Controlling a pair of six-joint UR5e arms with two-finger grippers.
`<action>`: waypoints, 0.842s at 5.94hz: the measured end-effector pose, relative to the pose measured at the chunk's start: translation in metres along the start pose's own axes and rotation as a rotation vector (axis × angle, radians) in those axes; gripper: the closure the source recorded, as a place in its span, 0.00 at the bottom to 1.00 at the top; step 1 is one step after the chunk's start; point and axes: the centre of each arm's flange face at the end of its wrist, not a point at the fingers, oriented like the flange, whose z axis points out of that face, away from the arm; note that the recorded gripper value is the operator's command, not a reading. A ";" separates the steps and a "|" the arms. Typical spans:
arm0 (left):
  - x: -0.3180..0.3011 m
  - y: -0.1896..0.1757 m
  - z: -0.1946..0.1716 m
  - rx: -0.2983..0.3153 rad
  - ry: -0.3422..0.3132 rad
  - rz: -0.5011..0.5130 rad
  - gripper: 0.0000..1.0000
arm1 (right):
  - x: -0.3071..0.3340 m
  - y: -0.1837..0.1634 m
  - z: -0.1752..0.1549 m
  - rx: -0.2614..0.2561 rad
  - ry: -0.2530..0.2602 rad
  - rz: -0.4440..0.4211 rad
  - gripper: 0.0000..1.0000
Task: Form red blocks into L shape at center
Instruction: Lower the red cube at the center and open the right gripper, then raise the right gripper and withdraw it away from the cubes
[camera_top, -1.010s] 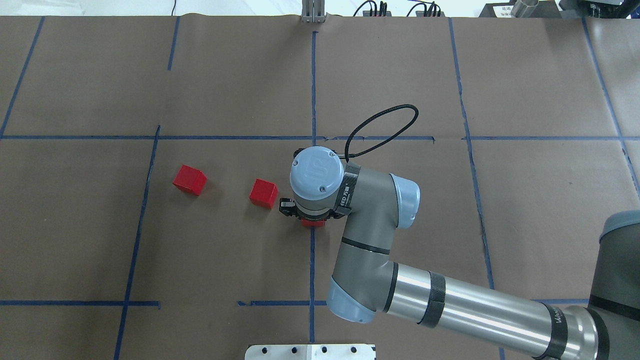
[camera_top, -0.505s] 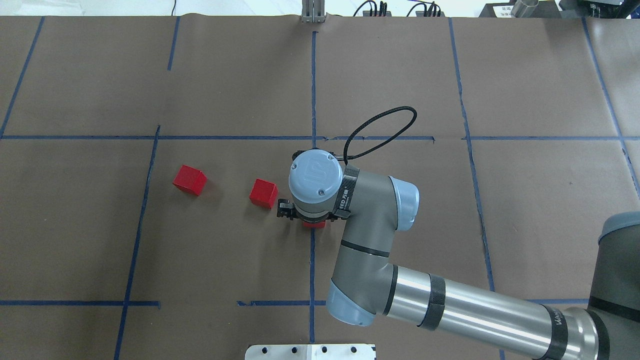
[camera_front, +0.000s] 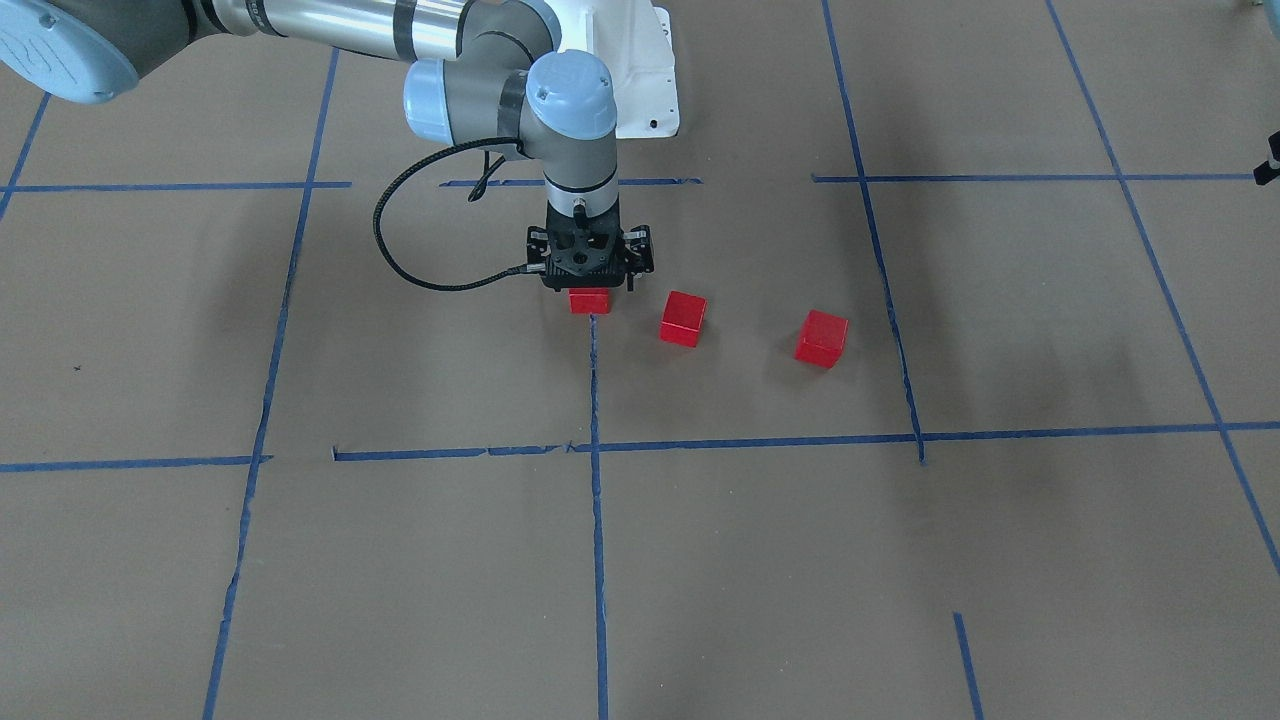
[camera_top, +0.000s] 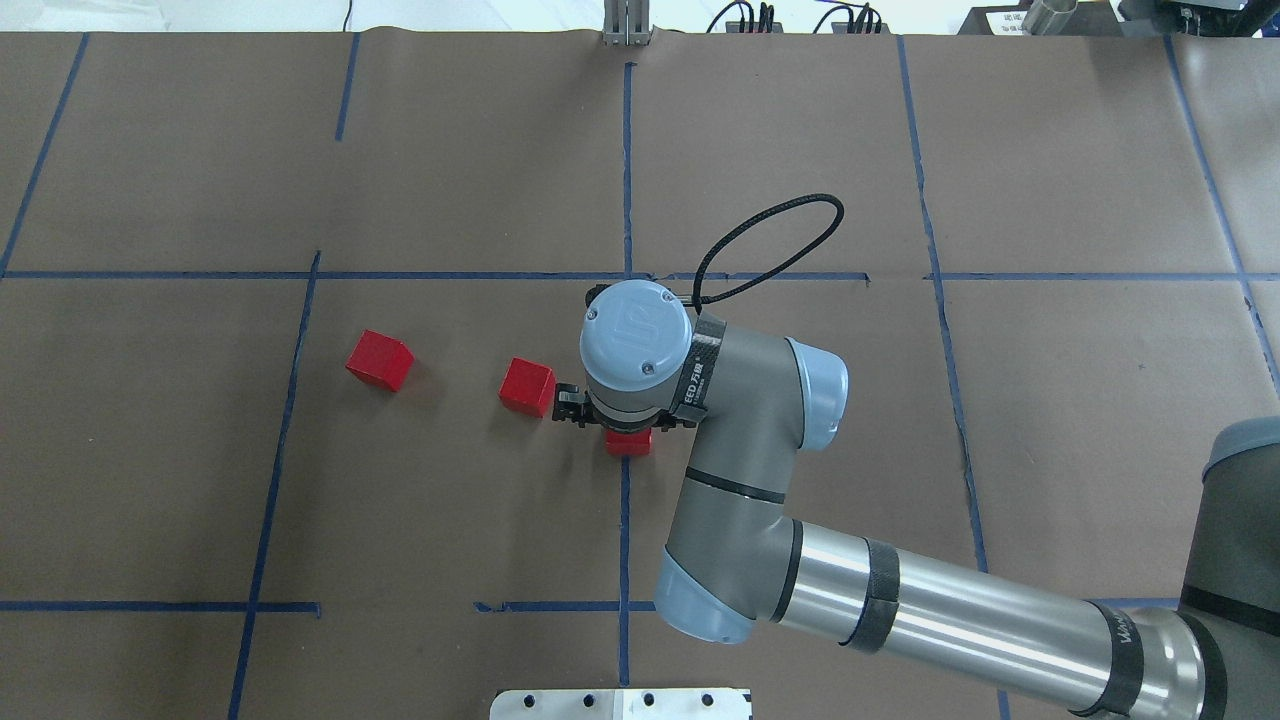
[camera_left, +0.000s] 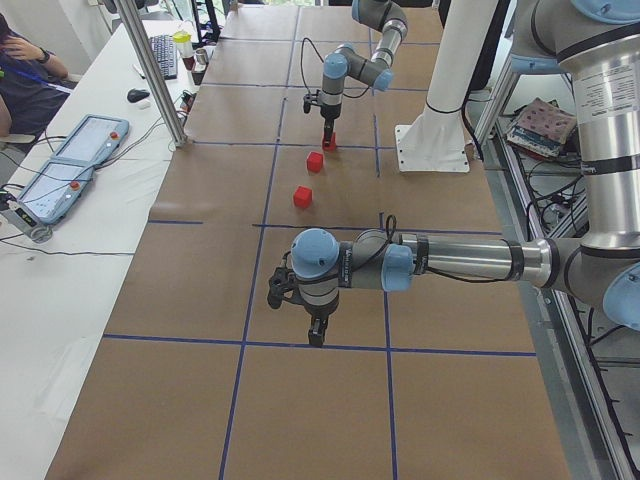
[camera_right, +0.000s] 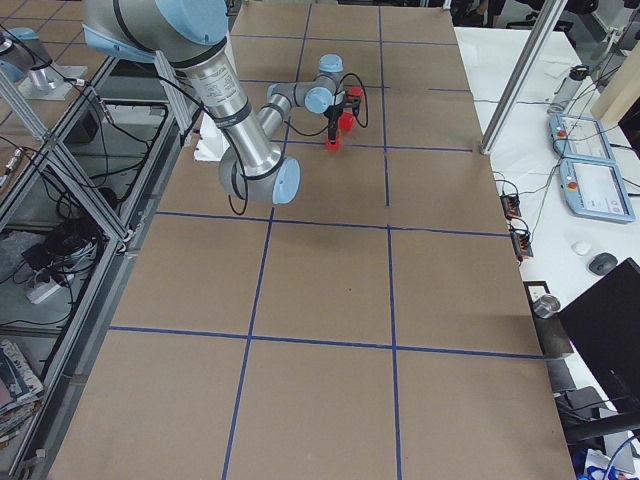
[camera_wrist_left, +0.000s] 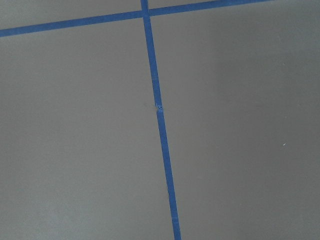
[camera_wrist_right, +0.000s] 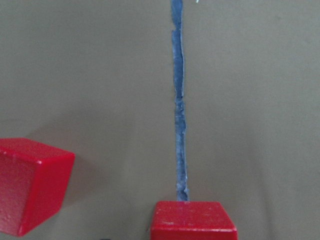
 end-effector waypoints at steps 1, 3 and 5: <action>0.001 0.000 0.000 0.001 0.000 0.001 0.00 | 0.002 -0.003 -0.021 -0.001 0.005 -0.013 0.00; 0.002 -0.002 -0.002 0.004 0.000 0.004 0.00 | 0.011 -0.022 -0.050 -0.012 -0.017 -0.005 0.00; 0.005 -0.004 -0.005 0.012 -0.001 0.013 0.00 | 0.033 -0.062 -0.076 -0.026 -0.041 0.002 0.00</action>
